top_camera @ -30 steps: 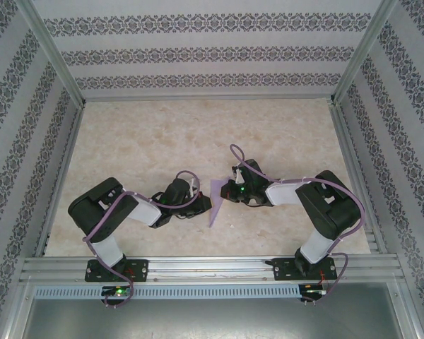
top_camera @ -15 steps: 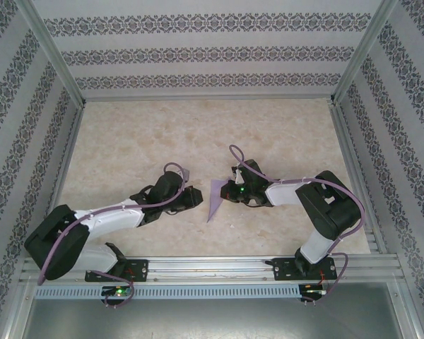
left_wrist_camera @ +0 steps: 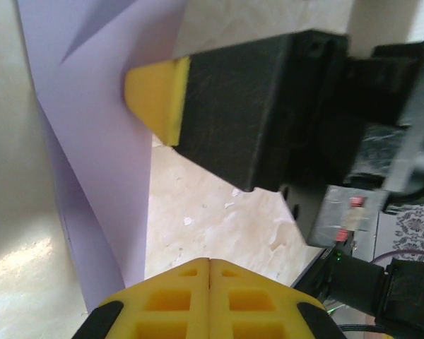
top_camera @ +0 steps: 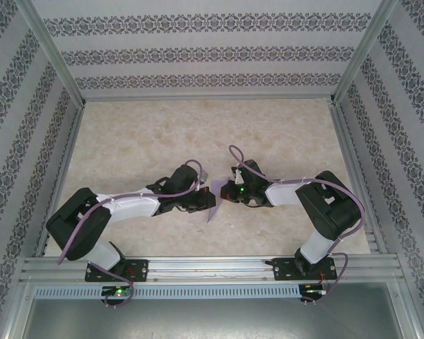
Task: Fold a paper plane with a square sheet of paper (fold left side to right side)
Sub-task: Fold the wing for the fifth time at the center of the table.
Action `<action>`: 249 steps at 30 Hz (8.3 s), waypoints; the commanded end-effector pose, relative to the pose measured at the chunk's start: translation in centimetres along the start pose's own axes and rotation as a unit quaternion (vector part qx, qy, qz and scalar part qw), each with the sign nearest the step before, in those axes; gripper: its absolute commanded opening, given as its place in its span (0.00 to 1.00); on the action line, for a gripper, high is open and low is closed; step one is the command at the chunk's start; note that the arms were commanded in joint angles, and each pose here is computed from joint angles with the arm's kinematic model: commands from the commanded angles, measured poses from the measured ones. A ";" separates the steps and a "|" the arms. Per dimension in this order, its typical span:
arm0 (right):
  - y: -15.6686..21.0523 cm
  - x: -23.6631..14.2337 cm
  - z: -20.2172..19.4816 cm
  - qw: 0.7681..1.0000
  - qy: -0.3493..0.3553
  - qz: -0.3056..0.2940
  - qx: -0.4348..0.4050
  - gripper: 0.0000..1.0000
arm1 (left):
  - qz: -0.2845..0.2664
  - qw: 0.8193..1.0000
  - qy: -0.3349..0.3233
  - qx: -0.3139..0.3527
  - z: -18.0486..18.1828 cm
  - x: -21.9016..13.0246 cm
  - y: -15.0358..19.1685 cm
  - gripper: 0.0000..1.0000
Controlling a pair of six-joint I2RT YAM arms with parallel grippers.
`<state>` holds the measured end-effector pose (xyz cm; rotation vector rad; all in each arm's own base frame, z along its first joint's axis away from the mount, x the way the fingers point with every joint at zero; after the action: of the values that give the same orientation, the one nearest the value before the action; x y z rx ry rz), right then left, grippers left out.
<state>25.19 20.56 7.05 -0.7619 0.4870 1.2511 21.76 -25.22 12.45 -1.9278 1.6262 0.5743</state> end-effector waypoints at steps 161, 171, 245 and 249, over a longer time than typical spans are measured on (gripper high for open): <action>3.5 3.3 -0.7 0.995 0.038 0.081 0.047 0.00 | -0.008 0.996 -0.092 0.018 3.8 1.1 2.8 0.04; 4.0 3.3 -2.1 0.993 0.056 0.092 0.046 0.00 | -0.006 0.999 -0.048 0.018 0.9 -1.4 2.6 0.06; 4.5 3.8 -3.0 0.987 0.096 0.124 0.037 0.00 | 0.029 0.997 -0.058 -0.042 5.3 0.8 3.9 0.05; 4.5 3.9 -3.0 0.987 0.098 0.125 0.037 0.00 | 0.030 0.997 -0.060 -0.043 5.4 0.7 4.0 0.04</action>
<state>24.33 24.52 6.63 -0.6691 0.5007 1.4276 18.29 -23.65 7.74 -1.8705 1.6440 0.7397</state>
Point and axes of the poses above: each hand's point on the last joint's axis, 136 mm out from that joint toward the fingers, its own x axis out along the fingers, its own z axis along the line the jaws close on, y = z × x, the point moved 8 cm from there along -x, back along the fingers, and after that the axes turned 2 degrees about -x, right-handed, at the moved point
